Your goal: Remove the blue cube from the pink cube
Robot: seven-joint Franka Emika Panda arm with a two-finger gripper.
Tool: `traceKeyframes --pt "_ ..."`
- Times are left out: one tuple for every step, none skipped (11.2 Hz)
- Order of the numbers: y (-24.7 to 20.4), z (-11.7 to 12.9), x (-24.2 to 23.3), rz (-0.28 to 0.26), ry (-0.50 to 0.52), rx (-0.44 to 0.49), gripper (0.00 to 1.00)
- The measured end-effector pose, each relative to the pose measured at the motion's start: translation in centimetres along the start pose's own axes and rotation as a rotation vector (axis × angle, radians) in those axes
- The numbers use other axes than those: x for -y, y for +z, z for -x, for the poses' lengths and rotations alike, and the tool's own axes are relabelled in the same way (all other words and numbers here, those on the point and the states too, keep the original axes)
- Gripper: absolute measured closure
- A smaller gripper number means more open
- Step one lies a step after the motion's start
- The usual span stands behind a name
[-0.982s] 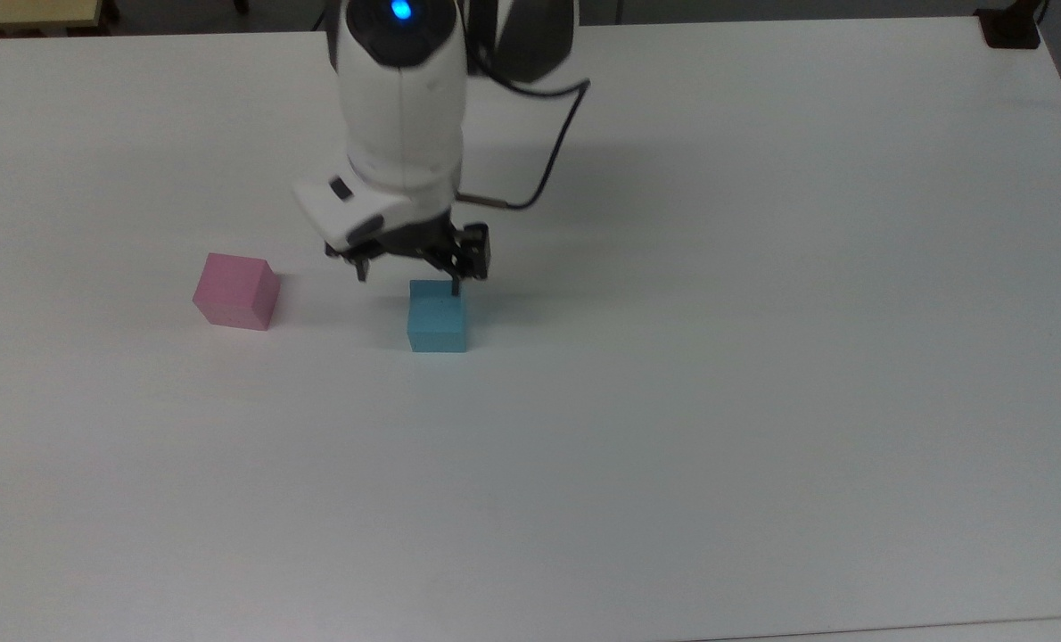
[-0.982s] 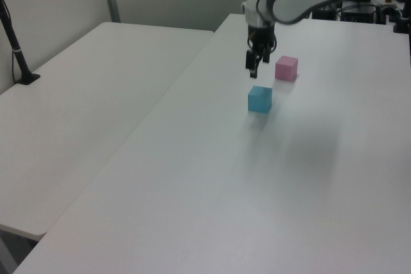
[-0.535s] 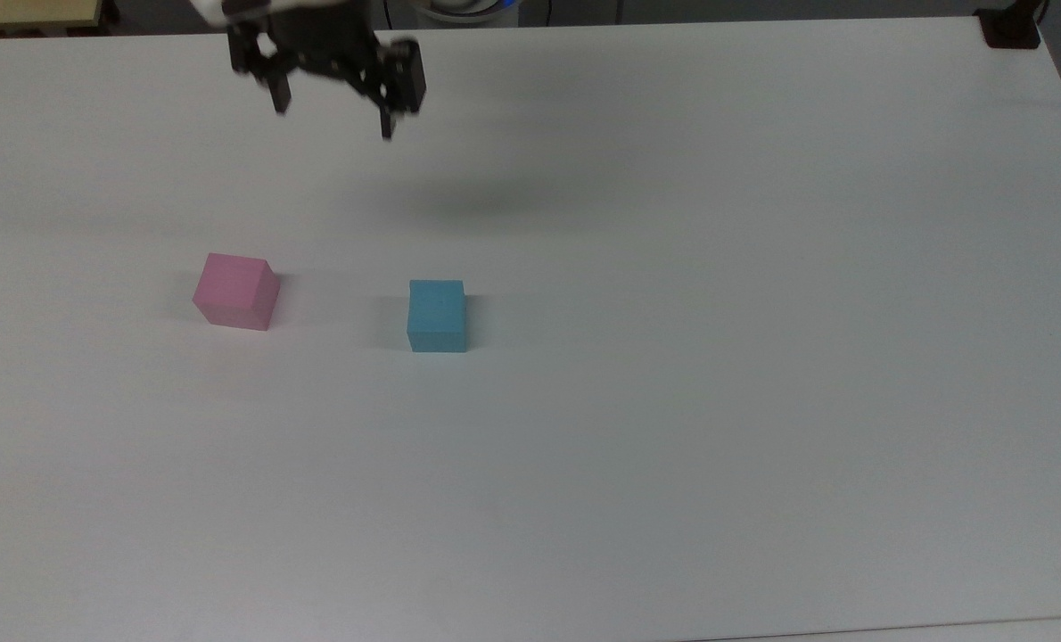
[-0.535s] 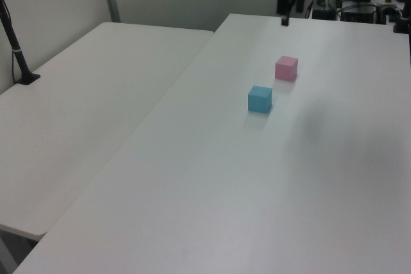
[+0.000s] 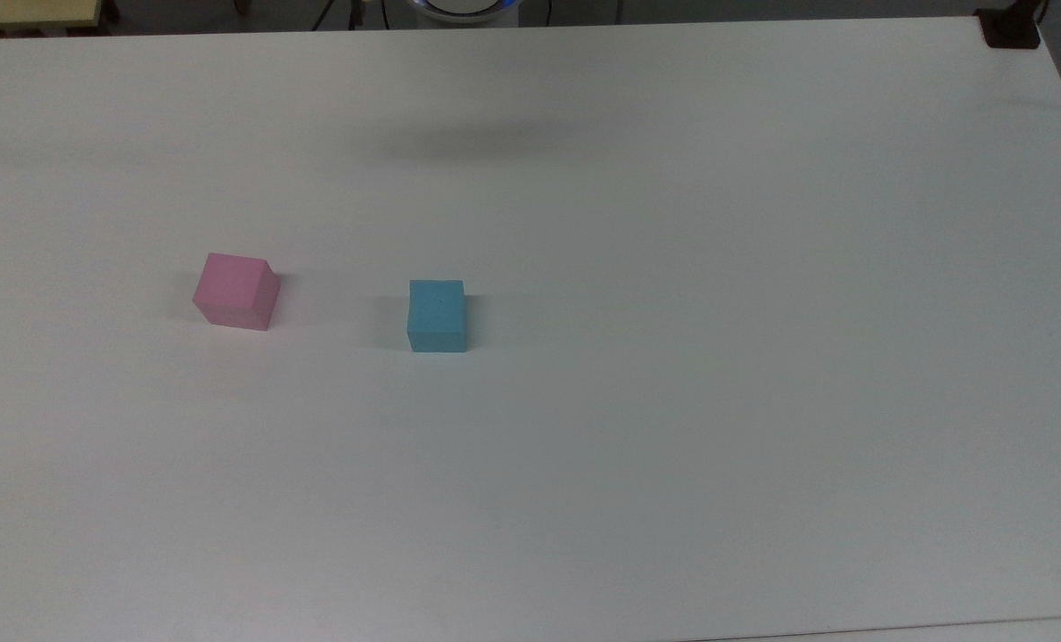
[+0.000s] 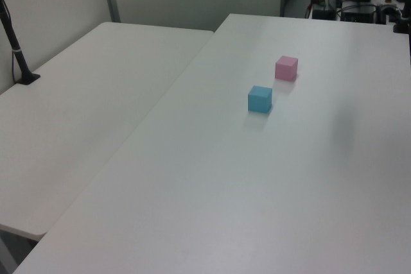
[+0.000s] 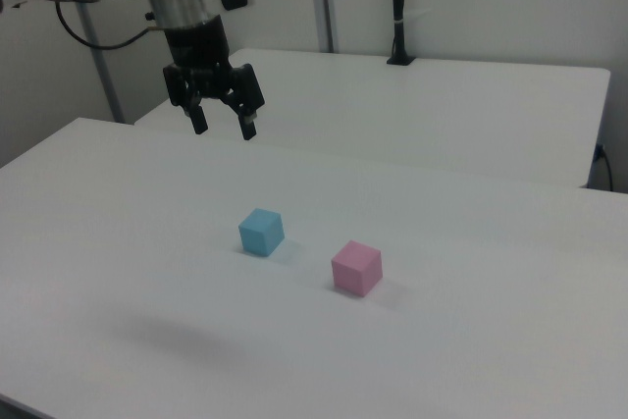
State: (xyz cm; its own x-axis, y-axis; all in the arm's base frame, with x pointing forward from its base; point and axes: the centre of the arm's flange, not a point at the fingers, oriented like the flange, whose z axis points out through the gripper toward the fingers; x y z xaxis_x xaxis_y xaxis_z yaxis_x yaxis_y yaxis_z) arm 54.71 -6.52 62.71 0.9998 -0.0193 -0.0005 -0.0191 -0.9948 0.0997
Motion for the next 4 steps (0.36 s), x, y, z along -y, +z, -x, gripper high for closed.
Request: traceKeyframes --pt "0.21 -0.03 -0.43 0.0 -0.052 0.0 0.0" --pt "0.26 -0.04 -0.75 -0.002 -0.097 -0.002 0.0" --pt "0.27 -0.05 -0.78 -0.019 -0.108 -0.005 0.0" --pt "0.27 -0.06 -0.63 -0.038 -0.11 -0.008 0.0"
